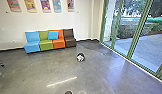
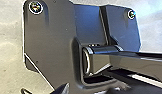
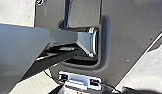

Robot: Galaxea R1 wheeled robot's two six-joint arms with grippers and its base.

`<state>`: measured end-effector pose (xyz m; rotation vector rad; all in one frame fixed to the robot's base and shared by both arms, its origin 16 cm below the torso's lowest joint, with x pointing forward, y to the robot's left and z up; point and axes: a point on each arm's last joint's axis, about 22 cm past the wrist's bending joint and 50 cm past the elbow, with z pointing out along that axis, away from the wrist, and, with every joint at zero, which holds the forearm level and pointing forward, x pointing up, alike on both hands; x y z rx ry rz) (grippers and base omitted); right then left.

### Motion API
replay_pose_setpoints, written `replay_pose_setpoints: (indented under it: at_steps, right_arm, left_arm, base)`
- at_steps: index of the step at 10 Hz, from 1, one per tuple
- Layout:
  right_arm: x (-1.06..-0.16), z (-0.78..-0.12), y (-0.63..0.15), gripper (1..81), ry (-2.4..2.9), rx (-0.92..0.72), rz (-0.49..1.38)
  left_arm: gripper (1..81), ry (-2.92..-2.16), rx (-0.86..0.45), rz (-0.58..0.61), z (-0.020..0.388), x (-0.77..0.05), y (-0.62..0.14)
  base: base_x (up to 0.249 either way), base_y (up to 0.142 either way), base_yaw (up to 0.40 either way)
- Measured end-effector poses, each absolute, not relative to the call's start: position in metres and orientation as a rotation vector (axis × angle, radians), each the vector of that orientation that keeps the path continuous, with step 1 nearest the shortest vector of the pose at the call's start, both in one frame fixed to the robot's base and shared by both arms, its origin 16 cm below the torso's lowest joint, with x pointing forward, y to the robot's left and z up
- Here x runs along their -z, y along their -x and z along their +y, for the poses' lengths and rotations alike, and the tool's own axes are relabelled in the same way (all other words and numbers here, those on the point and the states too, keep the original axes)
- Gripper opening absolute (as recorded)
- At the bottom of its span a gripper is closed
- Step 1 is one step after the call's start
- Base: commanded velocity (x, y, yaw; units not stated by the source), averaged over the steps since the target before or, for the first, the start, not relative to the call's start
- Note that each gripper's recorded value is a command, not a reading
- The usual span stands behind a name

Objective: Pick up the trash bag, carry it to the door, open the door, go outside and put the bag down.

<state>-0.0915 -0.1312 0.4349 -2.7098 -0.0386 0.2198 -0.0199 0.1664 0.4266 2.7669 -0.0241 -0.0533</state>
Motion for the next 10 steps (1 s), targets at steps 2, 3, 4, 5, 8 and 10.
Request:
replay_pose_setpoints:
  at_steps: [2,3,4,5,8,10]
  right_arm:
    - [-0.436,-0.131,0.092,81.1,2.707,-0.207,-0.024]
    - [-0.436,-0.131,0.092,81.1,2.706,-0.196,-0.022]
    - [-0.437,-0.133,0.093,81.1,2.704,-0.188,-0.016]
    - [-0.438,-0.133,0.094,81.1,2.7,-0.181,-0.011]
    - [-0.441,-0.134,0.094,81.1,2.683,-0.172,-0.005]
    - [-0.445,-0.136,0.094,81.1,2.667,-0.172,0.0]
  left_arm:
    - [81.1,-2.769,0.054,-0.024,0.168,-0.426,0.02]
    - [81.1,-2.769,0.058,-0.023,0.168,-0.427,0.022]
    - [81.1,-2.768,0.065,-0.023,0.168,-0.427,0.027]
    - [81.1,-2.77,0.072,-0.021,0.17,-0.427,0.031]
    - [81.1,-2.775,0.075,-0.021,0.174,-0.426,0.032]
    - [81.1,-2.776,0.076,-0.021,0.174,-0.426,0.032]
  base:
    - [0.158,0.0,0.0]
    - [0.158,0.0,0.0]
    - [0.158,0.0,0.0]
    - [0.158,0.0,0.0]
    - [0.158,0.0,0.0]
    - [0.158,0.0,0.0]
